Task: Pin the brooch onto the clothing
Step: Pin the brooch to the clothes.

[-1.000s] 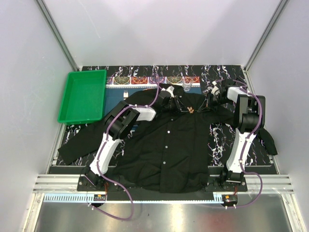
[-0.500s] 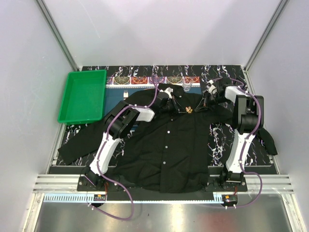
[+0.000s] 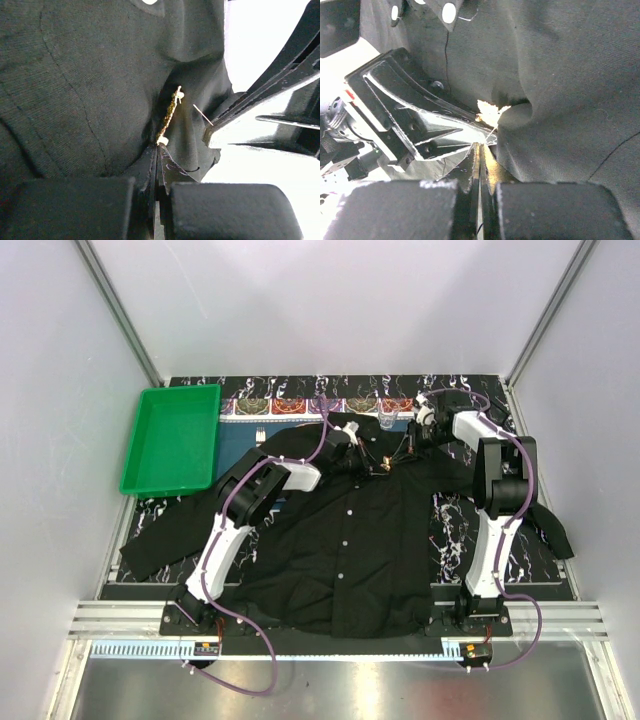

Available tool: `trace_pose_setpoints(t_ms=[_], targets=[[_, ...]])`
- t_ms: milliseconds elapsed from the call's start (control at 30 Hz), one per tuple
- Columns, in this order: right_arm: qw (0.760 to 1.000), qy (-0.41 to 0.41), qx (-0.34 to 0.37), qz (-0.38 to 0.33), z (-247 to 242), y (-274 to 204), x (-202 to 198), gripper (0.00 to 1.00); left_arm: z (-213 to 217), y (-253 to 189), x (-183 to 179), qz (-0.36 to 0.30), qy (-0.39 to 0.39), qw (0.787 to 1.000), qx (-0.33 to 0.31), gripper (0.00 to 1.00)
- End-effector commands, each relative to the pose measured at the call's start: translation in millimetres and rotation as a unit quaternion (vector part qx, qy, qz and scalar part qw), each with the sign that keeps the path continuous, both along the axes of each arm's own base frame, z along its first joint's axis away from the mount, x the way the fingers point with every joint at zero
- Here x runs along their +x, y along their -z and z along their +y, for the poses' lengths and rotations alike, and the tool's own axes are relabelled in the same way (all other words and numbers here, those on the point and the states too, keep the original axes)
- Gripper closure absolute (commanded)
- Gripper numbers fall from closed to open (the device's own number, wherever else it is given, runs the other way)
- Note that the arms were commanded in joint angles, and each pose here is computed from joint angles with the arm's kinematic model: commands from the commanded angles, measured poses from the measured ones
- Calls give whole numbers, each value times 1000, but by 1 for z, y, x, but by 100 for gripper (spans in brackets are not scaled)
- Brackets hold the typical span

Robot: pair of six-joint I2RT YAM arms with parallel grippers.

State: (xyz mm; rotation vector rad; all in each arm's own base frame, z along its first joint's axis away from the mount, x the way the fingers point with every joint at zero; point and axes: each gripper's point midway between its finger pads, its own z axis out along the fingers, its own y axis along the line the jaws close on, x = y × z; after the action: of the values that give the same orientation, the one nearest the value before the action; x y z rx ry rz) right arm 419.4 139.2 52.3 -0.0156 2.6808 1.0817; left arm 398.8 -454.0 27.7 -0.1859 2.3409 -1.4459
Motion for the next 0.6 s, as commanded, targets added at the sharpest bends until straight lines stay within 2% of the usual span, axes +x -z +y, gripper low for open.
trace_pose_setpoints(t_ms=[0, 233, 467, 567], targets=[[1000, -17, 3, -12, 11, -12, 4, 100, -8, 1, -1, -2, 19, 1000, -9, 100], [999, -15, -26, -12, 5, -7, 3, 100, -1, -1, 1, -2, -1, 1000, -13, 100], [999, -9, -44, -17, -1, -9, 0, 100, 7, -15, 7, -10, -18, 999, -44, 100], [999, -9, -45, -18, -4, -10, -3, 100, 10, -22, 7, -17, -19, 998, -52, 96]])
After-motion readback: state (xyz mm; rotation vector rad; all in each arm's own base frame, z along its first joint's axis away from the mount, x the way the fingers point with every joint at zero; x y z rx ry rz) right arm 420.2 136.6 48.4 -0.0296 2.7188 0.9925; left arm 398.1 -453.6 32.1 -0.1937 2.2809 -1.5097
